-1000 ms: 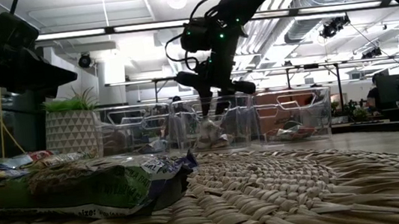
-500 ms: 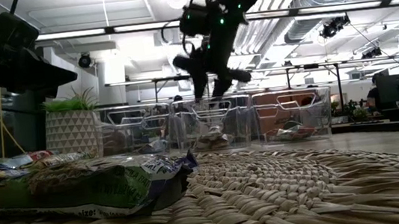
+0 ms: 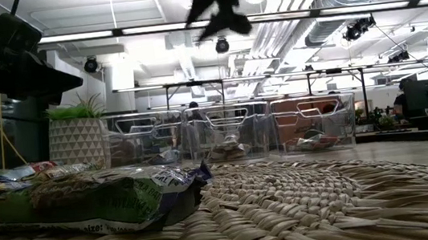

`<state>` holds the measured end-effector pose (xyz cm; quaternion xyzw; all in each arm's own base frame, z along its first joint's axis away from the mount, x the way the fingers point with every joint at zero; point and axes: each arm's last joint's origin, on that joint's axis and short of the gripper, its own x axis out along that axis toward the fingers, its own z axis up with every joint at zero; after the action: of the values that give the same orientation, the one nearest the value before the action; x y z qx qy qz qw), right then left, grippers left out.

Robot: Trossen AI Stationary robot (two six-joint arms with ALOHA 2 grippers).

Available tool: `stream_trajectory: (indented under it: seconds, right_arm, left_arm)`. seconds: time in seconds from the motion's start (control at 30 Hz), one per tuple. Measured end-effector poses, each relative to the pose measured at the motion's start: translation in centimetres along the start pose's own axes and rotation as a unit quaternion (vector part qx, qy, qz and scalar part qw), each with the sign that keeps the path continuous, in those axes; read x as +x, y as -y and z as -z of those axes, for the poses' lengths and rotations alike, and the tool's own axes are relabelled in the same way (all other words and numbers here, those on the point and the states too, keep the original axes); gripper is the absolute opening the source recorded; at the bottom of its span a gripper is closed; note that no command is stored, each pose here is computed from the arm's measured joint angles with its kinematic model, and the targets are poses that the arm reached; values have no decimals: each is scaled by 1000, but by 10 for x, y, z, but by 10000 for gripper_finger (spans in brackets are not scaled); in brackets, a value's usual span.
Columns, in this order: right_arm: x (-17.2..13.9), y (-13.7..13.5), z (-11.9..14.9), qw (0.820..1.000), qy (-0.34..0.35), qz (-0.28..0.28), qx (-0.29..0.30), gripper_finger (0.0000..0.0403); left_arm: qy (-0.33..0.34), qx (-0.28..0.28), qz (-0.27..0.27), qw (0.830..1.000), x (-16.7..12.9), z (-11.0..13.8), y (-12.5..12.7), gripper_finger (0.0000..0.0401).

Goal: Pick and place Granola Bars by type
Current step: Put the blue granola bar into the left transparent bin

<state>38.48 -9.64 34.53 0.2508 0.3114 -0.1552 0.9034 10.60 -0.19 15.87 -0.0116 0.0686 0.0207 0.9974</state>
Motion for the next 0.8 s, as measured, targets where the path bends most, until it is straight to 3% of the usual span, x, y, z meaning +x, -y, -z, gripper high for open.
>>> stream_trajectory:
  seconds: [0.23, 0.37, 0.63, 0.8]
  right_arm:
    - [-27, -68, 25, 984, -31, -156, -78, 177]
    - [-35, -105, 49, 967, -50, -205, -142, 177]
    - [-56, -169, 103, 966, 9, -117, -229, 177]
    - [-74, -199, 136, 973, 30, -97, -205, 177]
  left_arm:
    - [0, 0, 0, 1000, 0, 0, 0, 1]
    - [0, 0, 0, 1000, 0, 0, 0, 1]
    - [0, 0, 0, 1000, 0, 0, 0, 1]
    - [0, 0, 0, 1000, 0, 0, 0, 1]
